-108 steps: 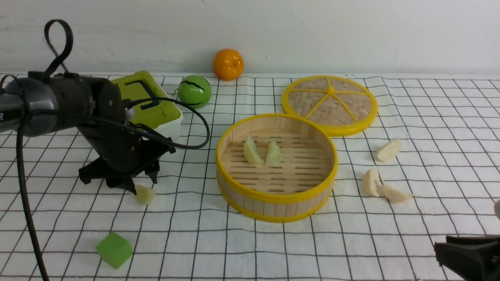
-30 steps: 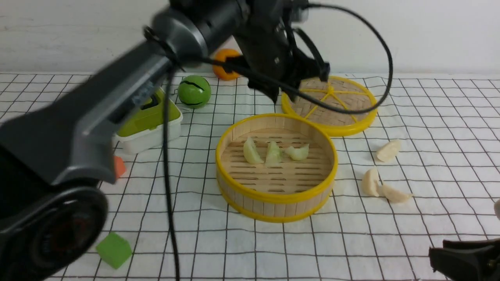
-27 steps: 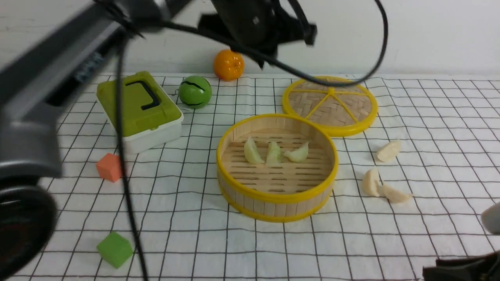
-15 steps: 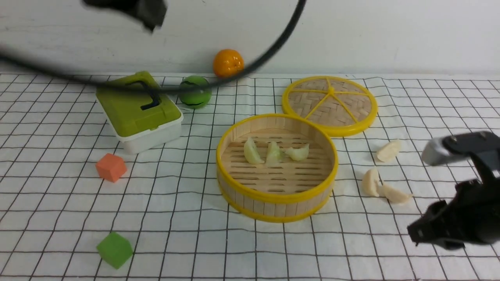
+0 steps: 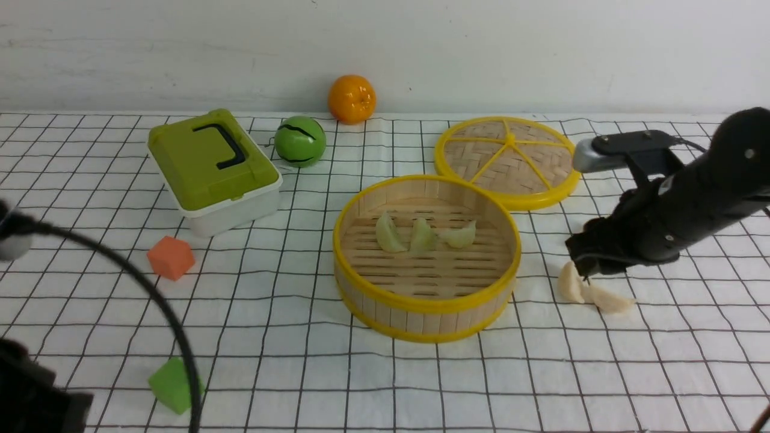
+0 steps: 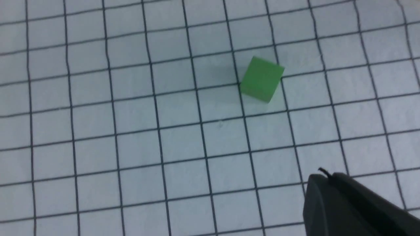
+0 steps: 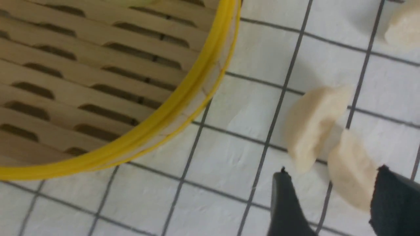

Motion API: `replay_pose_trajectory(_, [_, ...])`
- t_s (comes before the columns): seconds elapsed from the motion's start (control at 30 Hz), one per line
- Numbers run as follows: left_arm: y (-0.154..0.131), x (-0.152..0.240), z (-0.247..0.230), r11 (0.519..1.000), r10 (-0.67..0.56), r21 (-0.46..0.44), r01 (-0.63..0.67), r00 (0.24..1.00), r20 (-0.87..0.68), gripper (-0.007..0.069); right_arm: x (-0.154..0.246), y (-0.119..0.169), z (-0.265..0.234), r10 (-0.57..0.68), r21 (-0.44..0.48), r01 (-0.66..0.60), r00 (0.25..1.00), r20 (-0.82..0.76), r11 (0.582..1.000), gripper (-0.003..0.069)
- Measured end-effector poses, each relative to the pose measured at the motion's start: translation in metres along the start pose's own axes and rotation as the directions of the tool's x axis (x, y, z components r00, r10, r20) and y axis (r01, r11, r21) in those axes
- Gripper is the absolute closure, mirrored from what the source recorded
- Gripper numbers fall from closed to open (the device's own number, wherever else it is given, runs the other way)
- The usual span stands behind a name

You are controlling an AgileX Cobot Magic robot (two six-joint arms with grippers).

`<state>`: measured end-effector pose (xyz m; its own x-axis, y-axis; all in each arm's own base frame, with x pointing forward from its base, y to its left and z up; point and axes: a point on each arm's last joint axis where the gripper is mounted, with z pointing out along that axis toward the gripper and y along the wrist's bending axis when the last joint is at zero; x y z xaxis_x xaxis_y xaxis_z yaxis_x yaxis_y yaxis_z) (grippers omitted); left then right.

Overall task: Put the dumplings into the steamer on the table with the white tablecloth.
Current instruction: 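Reach for and grasp a dumpling lying on the table beside the steamer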

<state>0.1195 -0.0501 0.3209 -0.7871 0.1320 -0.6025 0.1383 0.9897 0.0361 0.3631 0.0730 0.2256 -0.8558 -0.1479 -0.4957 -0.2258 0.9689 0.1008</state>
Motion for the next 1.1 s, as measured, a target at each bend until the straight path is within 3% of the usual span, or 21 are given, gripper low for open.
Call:
replay_pose_trajectory(0.23, [0.009, 0.028, 0.004, 1.000, -0.002, 0.020, 0.001, 0.999, 0.041, 0.0638, -0.004, -0.014, 0.033, -0.109, 0.070, 0.122, 0.981, -0.158, 0.990, 0.0284])
replay_pose_trajectory(0.43, [0.009, 0.032, 0.010, 0.999, 0.045, 0.020, -0.046, 0.998, 0.044, 0.0638, 0.004, -0.037, 0.055, -0.078, 0.090, 0.100, 0.972, -0.222, 0.991, 0.0285])
replay_pose_trajectory(0.5, [0.009, 0.032, 0.010, 0.997, 0.077, 0.014, -0.078, 0.996, 0.052, 0.0638, 0.009, -0.043, 0.062, -0.046, 0.079, 0.068, 0.968, -0.245, 0.995, 0.0304])
replay_pose_trajectory(0.57, [0.009, 0.030, 0.010, 0.994, 0.108, 0.011, -0.109, 0.991, 0.076, 0.0638, 0.009, -0.046, 0.062, -0.024, 0.047, 0.037, 0.968, -0.251, 0.998, 0.0370])
replay_pose_trajectory(0.97, [0.004, 0.020, 0.008, 0.992, 0.102, 0.058, -0.114, 0.978, 0.183, 0.0638, -0.006, -0.036, 0.032, -0.032, -0.029, 0.026, 0.965, -0.259, 0.999, 0.0376])
replay_pose_trajectory(1.1, [0.000, 0.018, 0.011, 0.993, 0.042, 0.097, -0.067, 0.970, 0.240, 0.0638, -0.035, -0.010, -0.020, 0.010, -0.128, -0.025, 0.994, -0.113, 0.991, 0.0376])
